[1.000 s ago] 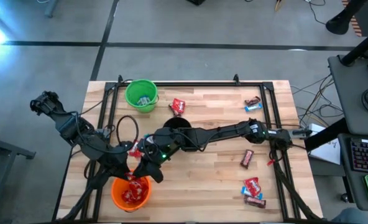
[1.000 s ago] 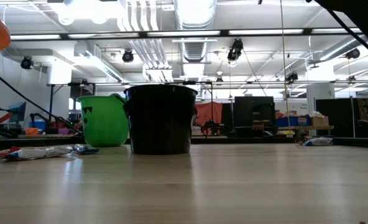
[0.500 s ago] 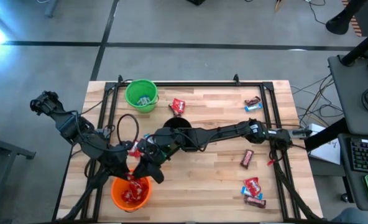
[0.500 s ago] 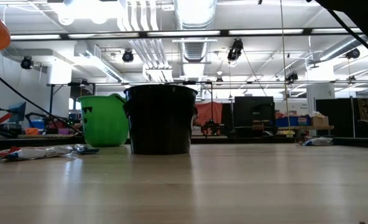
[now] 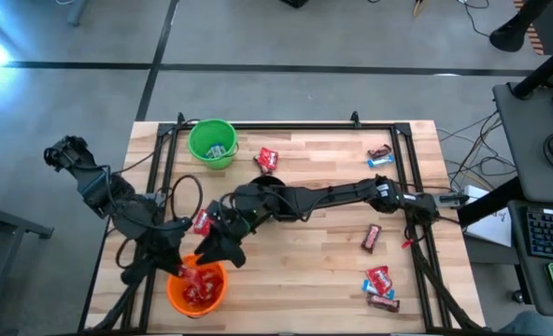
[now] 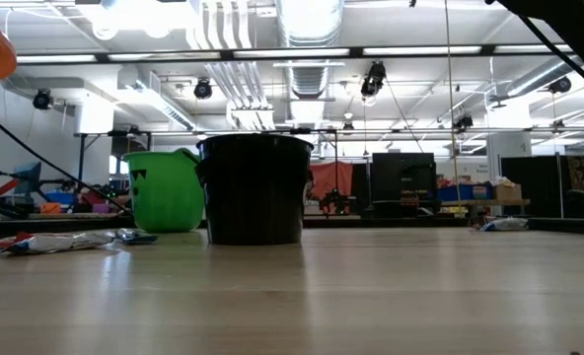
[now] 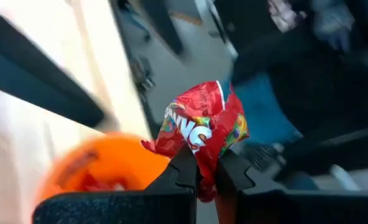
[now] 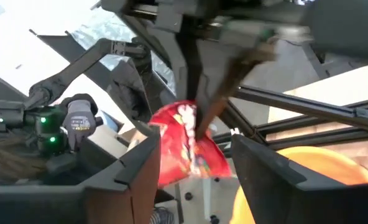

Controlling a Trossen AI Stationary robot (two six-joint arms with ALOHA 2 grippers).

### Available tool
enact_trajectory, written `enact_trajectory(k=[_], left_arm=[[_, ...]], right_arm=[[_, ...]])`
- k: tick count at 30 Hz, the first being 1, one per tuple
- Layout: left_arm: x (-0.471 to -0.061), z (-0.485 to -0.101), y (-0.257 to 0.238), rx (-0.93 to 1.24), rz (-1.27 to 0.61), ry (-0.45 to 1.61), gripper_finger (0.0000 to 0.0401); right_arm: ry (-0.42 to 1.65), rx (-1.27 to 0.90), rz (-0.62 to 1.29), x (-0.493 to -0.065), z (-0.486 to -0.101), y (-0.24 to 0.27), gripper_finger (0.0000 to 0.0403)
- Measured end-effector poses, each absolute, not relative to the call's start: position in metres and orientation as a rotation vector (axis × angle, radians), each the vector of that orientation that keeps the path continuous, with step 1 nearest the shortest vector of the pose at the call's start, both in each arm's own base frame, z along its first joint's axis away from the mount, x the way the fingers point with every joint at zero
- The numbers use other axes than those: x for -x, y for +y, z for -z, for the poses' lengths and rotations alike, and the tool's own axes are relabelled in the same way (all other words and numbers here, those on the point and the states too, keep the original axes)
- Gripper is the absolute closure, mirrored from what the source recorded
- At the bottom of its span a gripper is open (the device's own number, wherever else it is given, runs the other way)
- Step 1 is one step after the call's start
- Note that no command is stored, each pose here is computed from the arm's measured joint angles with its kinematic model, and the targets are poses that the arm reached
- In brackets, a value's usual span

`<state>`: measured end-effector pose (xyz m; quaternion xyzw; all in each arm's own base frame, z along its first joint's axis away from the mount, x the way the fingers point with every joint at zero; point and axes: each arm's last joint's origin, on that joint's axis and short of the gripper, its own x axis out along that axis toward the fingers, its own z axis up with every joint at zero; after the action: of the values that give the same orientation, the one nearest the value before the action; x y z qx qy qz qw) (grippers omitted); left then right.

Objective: Sort candy
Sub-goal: Put the red candy pack into the orange bucket, then put the white chocolate into the green bucket

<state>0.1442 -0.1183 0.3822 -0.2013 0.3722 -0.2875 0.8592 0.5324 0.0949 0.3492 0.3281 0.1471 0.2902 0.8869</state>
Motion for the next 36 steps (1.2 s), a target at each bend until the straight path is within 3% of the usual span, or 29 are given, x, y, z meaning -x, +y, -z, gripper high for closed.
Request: enact_trajectory(k=[15,30,36], left_arm=[[-0.138,-0.366,-0.138,0.445,0.621,0.919,0.0398],[-0.135,-0.35,-0.135,0.496,0.527,1.045,0.0296],[-0.135,-0.35,-0.135,0.44,0.55,1.022,0.0279]], right_arm=[[0.288,-0.765,-0.549,-0.521,-0.378,0.044,0.0209],[0.307,-0.763,-0.502,-0.518,-0.381,0.025,0.0192],[0.381,-0.745,-0.434,-0.504,-0.388,0.015,0.0194]])
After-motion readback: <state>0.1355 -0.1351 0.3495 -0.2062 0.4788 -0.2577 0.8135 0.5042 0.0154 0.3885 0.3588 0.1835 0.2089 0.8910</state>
